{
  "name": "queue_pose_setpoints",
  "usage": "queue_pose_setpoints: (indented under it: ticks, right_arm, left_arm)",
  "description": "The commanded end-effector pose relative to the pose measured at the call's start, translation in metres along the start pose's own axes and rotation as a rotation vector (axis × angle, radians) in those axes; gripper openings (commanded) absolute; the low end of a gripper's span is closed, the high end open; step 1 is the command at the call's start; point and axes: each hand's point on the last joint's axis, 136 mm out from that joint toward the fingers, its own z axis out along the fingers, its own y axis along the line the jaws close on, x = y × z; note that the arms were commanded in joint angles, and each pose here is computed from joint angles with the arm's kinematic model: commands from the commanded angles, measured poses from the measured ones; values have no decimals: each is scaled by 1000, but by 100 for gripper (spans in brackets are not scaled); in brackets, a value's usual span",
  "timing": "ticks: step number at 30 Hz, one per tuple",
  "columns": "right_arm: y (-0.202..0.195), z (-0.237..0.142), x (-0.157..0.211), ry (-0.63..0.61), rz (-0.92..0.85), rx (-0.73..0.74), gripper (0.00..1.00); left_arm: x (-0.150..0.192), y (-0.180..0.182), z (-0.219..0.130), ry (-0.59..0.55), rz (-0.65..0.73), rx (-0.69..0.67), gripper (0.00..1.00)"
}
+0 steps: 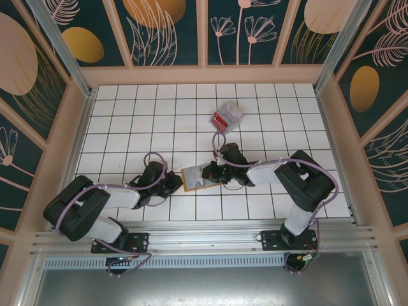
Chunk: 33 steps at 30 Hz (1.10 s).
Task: Put the credit cards into the card holder
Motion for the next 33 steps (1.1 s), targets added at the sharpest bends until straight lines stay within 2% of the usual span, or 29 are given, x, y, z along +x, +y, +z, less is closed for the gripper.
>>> queue_pose_setpoints:
  ticks: [1,8,15,20,24,25,33]
  right_arm:
    - [5,2,-5,-37,-9,-17,0]
    - [1,7,-7,-47,-22,13,0]
    - [8,23,0,23,-70,60,0]
    - [6,17,0,13,-102,110,0]
    - [6,-3,-16,-46,-149,176,23]
    - [9,-10,-23,-64,-164,184,26]
    - [19,-64,-57,-152,-203,215,29]
  left_arm:
    - [15,21,5,60,-28,-69,4]
    - [15,22,5,55,-31,-72,4]
    - [14,20,8,59,-31,-71,4]
    - [10,18,8,43,-21,-83,3]
    - [0,18,1,-3,14,-140,6]
    - [-4,17,-2,-18,23,-154,8]
    - [-46,-14,-39,-204,123,-221,27]
